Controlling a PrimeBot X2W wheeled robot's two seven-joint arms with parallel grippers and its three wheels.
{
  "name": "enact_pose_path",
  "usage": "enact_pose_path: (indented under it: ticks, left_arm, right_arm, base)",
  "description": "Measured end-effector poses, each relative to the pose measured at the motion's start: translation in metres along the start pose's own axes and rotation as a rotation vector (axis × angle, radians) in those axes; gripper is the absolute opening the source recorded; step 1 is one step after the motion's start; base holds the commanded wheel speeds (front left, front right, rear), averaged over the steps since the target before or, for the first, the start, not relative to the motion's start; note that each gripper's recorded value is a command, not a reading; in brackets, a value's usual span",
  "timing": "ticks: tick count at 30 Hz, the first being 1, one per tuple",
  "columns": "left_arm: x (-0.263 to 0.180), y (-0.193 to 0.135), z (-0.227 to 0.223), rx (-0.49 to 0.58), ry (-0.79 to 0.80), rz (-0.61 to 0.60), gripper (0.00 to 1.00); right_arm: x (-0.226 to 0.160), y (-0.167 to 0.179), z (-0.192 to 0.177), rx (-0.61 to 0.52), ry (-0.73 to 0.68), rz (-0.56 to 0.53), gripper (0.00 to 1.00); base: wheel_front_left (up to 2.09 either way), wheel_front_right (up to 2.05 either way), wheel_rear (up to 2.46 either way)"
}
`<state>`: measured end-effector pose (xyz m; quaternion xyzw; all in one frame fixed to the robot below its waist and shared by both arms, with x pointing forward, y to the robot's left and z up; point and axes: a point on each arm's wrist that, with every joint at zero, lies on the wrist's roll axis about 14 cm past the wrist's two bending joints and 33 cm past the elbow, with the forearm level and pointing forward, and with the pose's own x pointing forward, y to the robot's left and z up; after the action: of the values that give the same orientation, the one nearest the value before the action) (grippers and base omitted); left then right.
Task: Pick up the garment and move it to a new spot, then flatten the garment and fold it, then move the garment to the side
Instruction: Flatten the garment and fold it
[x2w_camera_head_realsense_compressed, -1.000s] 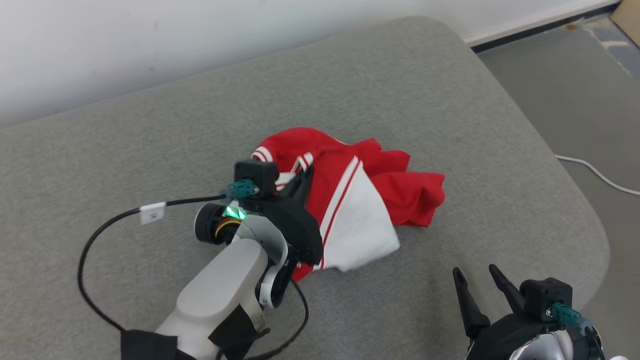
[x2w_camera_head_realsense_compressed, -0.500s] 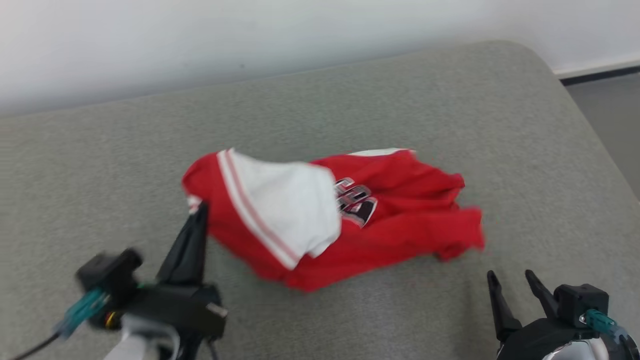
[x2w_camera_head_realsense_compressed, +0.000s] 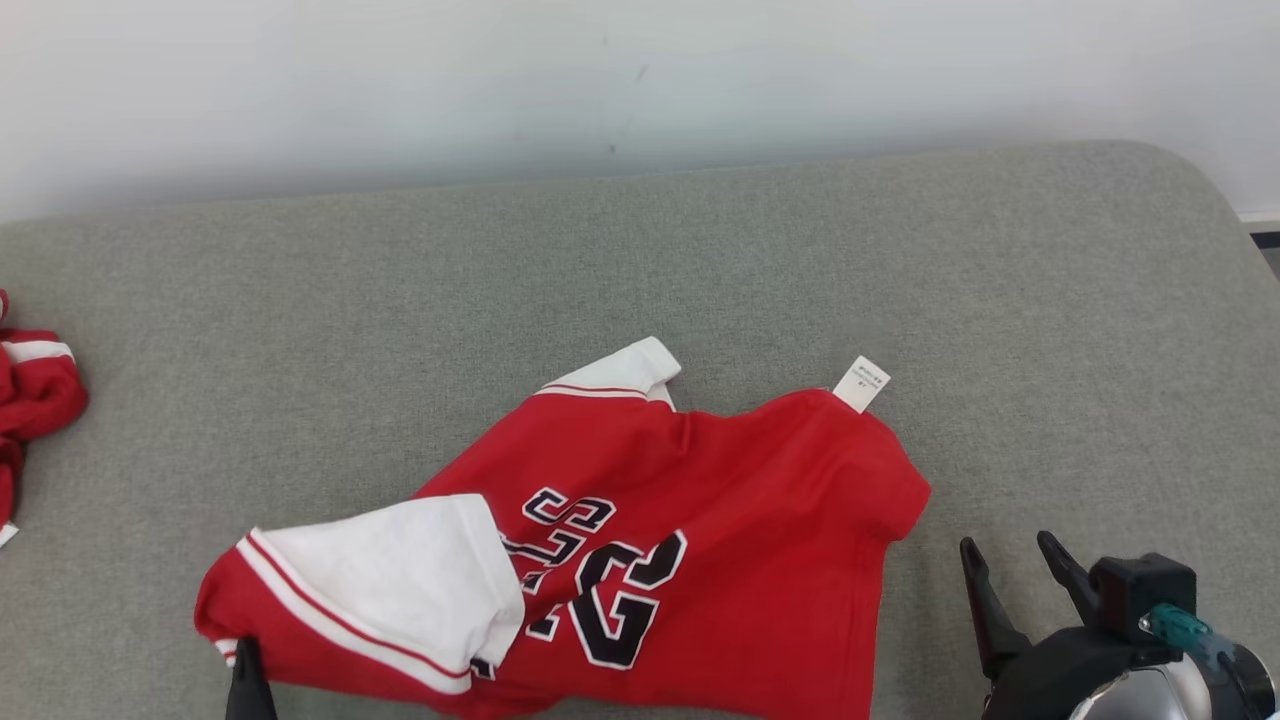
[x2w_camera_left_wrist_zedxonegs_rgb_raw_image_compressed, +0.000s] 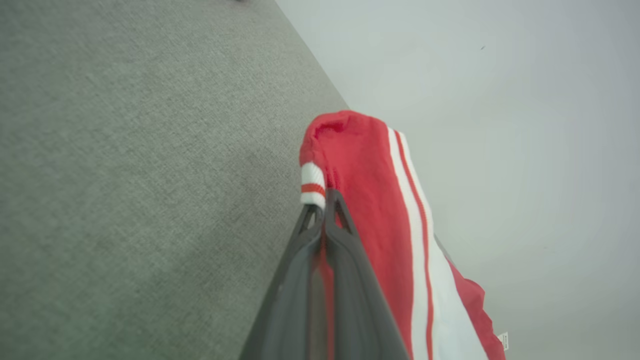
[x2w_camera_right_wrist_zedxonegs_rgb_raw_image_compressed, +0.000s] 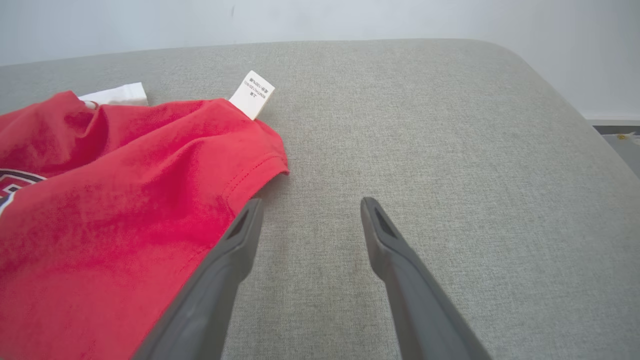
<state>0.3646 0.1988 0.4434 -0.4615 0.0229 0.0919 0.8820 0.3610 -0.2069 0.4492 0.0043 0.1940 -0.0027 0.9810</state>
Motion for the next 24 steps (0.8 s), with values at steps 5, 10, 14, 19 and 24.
enact_pose_path:
  ticks: [5,10,14,19,24]
  left_arm:
    - [-0.003,0.015,0.000,-0.008,-0.009,0.044,0.00]
    - [0.001,-0.006,-0.001,-0.031,-0.009,-0.019,0.00]
    - [0.001,-0.014,-0.002,-0.029,-0.007,-0.042,0.00]
    - [0.003,-0.019,0.000,-0.030,-0.014,-0.056,0.00]
    - [0.005,-0.024,0.006,-0.035,-0.034,-0.072,0.00]
  right_arm:
    - [0.007,0.021,0.007,-0.058,0.022,0.074,1.00]
    - [0.022,0.042,-0.014,-0.052,0.176,0.132,1.00]
    - [0.033,0.047,-0.025,-0.061,0.250,0.141,1.00]
    - [0.052,0.072,-0.023,-0.029,0.264,0.213,0.88]
    - [0.080,0.048,0.009,-0.100,0.150,0.144,0.00]
  base:
    - [0.00,0.00,0.00]
    - [0.00,0.00,0.00]
    - [0.00,0.00,0.00]
    - [0.00,0.00,0.00]
    - [0.00,0.00,0.00]
